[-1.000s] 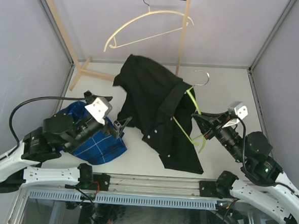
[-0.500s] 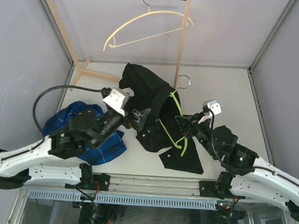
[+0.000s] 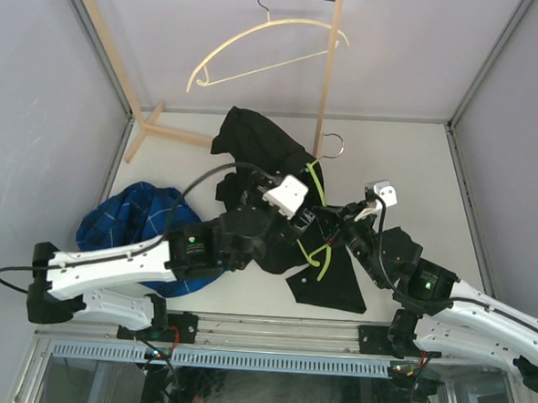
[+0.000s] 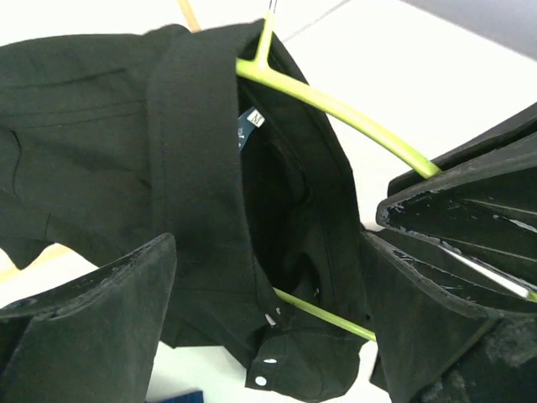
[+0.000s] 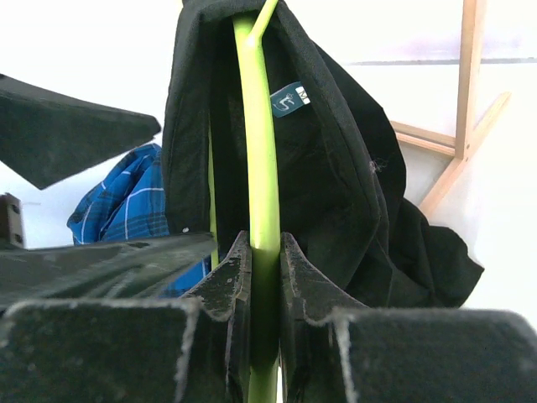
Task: Place the shirt on the hanger
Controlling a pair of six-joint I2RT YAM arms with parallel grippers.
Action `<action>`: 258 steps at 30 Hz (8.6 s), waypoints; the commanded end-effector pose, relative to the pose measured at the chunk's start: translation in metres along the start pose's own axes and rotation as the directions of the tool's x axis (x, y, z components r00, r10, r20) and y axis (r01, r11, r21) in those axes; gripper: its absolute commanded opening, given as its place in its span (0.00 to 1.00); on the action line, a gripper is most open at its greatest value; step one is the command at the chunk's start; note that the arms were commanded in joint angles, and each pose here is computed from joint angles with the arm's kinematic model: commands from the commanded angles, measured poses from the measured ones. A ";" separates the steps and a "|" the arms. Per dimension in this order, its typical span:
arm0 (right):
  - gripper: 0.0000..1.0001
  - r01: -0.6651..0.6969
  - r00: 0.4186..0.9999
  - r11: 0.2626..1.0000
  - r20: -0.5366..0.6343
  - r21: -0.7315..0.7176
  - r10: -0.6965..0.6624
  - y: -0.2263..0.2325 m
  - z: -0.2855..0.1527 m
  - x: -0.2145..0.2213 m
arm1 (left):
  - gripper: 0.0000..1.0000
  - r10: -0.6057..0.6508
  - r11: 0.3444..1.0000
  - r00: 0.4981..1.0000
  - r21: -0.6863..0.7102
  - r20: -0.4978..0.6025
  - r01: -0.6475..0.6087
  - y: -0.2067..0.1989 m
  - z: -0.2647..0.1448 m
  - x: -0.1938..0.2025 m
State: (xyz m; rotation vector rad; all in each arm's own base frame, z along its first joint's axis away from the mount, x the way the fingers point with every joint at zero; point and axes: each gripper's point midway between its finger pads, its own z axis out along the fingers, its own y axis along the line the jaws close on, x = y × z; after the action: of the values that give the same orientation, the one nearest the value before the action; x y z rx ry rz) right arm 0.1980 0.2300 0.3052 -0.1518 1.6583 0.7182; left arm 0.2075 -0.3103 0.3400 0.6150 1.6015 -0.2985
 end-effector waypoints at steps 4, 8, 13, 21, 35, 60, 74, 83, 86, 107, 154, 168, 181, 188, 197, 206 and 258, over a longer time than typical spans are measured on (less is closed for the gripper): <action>0.00 -0.108 0.989 0.992 0.094 -0.067 0.114 0.020 -0.002 -0.034 | 0.77 0.132 0.950 0.991 -0.282 -0.038 -0.137 0.030 0.016 -0.020; 0.00 -0.104 0.990 0.992 0.088 -0.068 0.110 0.020 -0.003 -0.032 | 0.65 0.204 0.905 0.976 -0.365 -0.078 -0.218 0.035 0.017 -0.022; 0.00 -0.100 0.991 0.993 0.082 -0.067 0.106 0.020 -0.003 -0.030 | 0.55 0.215 0.892 0.974 -0.392 -0.076 -0.227 0.037 0.014 -0.026; 0.00 -0.098 0.992 0.992 0.067 -0.080 0.103 0.022 -0.003 -0.025 | 0.22 0.211 0.890 0.976 -0.401 -0.058 -0.216 0.043 0.012 -0.032; 0.00 -0.062 0.995 0.972 0.060 -0.226 0.077 0.048 -0.004 -0.020 | 0.00 0.245 0.912 0.969 -0.344 0.021 -0.223 0.062 0.006 -0.093; 0.00 -0.052 0.967 0.949 0.224 -0.310 0.126 0.046 -0.008 -0.052 | 0.01 0.255 0.916 0.963 0.295 0.092 -0.271 -0.037 -0.024 -0.073; 0.00 0.067 0.961 0.945 0.276 -0.320 0.026 0.025 -0.033 -0.044 | 0.90 0.118 0.929 0.971 0.324 0.206 -0.181 0.015 -0.091 -0.091; 0.00 0.217 0.960 0.850 0.264 -0.480 -0.096 0.038 -0.061 -0.024 | 0.89 0.229 0.915 0.949 0.285 0.216 -0.286 0.062 -0.128 -0.091; 0.00 0.239 0.962 0.822 0.244 -0.517 -0.127 0.040 -0.067 -0.016 | 0.91 0.238 0.895 0.943 0.326 0.231 -0.305 0.061 -0.137 -0.094; 0.00 0.259 0.964 0.711 0.129 -0.654 -0.232 0.051 -0.079 0.020 | 0.71 0.377 0.715 0.920 0.597 0.109 -0.364 -0.014 -0.120 -0.030; 0.48 0.225 0.972 0.938 0.127 -0.265 -0.197 -0.020 -0.092 -0.033 | 0.00 0.368 0.838 0.930 0.437 -0.014 -0.325 0.018 -0.104 0.012; 0.49 -0.188 0.981 0.982 -0.049 0.008 0.188 -0.056 -0.073 0.011 | 0.00 0.275 0.961 0.951 -0.023 0.142 -0.275 0.108 -0.110 -0.035; 0.54 -0.451 0.888 0.842 -0.056 -0.295 0.456 0.025 -0.024 -0.010 | 0.00 0.274 0.962 0.941 -0.071 0.196 -0.265 0.113 -0.110 -0.052; 0.55 -0.495 0.868 0.834 -0.092 -0.243 0.488 0.025 -0.002 0.005 | 0.00 0.285 0.958 0.936 -0.060 0.204 -0.279 0.107 -0.105 -0.055; 0.51 -0.511 0.860 0.831 -0.142 -0.219 0.491 0.029 0.013 0.022 | 0.00 0.283 0.959 0.935 -0.056 0.214 -0.278 0.105 -0.105 -0.058; 0.42 -0.524 0.850 0.829 -0.179 -0.194 0.495 0.028 0.020 0.040 | 0.00 0.274 0.962 0.936 -0.065 0.222 -0.266 0.110 -0.108 -0.059; 0.00 -0.065 0.993 0.997 0.099 0.046 0.060 -0.094 -0.008 -0.054 | 0.00 0.216 0.957 0.945 0.138 0.245 -0.255 0.089 -0.128 -0.034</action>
State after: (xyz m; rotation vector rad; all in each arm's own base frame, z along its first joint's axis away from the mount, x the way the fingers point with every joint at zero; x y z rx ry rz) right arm 0.2275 0.1747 0.3047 -0.0559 1.6431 1.0027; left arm 0.1499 -0.1896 0.3880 0.9458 1.2964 -0.2954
